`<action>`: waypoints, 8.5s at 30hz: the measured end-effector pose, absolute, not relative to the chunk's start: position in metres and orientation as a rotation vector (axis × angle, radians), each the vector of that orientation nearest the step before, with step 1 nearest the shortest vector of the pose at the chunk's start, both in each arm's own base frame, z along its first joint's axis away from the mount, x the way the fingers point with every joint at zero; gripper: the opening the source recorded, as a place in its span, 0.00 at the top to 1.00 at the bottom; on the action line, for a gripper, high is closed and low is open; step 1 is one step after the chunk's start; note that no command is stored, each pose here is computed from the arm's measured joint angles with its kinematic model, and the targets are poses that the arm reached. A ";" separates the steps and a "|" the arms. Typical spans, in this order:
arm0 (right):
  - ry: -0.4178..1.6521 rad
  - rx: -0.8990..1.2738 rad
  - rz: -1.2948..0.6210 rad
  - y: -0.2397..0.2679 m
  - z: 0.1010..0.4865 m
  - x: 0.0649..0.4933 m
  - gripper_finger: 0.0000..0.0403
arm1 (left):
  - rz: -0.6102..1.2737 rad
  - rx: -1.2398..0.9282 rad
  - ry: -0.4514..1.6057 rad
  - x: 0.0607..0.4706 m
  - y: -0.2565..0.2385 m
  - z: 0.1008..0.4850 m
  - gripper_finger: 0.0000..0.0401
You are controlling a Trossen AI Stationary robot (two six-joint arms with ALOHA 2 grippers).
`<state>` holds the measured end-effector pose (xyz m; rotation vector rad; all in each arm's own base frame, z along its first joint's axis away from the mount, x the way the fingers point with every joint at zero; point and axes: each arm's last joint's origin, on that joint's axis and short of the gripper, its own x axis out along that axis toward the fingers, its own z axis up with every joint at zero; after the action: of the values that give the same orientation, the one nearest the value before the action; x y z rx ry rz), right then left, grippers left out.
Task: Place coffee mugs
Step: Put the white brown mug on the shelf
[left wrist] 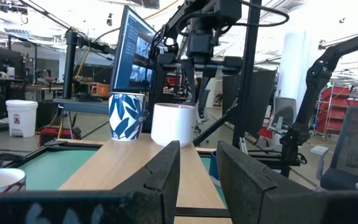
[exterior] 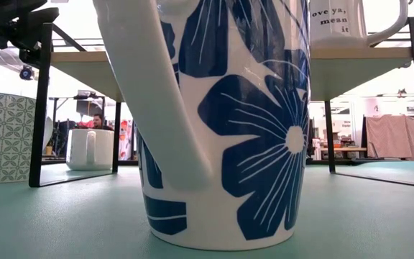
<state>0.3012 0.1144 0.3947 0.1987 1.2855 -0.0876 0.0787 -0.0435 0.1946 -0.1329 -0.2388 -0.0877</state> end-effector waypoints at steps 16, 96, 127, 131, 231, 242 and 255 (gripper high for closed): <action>1.084 -0.022 -0.121 0.093 0.431 0.296 0.91 | -0.088 -0.133 -0.239 0.079 -0.044 0.195 0.78; 0.963 0.158 -0.587 -0.135 0.446 0.283 0.65 | 0.751 -0.040 -0.128 0.058 -0.010 0.237 0.78; 0.958 0.185 -0.628 -0.147 0.446 0.277 0.65 | 0.677 -0.038 -0.057 0.049 -0.003 0.299 0.78; 0.960 0.177 -0.624 -0.147 0.447 0.277 0.65 | 0.669 -0.073 -0.011 0.051 -0.004 0.298 0.78; 1.066 0.161 -0.605 -0.148 0.441 0.269 0.65 | 0.503 -0.242 0.955 0.179 0.107 0.365 1.00; 1.073 0.142 -0.593 -0.148 0.441 0.269 0.65 | 0.244 -0.099 0.928 0.219 0.058 0.363 1.00; 1.117 0.118 -0.569 -0.146 0.439 0.266 0.65 | -0.034 0.051 0.990 0.243 0.013 0.356 1.00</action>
<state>0.2661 -0.1463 0.4393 0.1176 1.1170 -0.5687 0.2433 0.0131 0.3565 0.0507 0.9901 -0.0344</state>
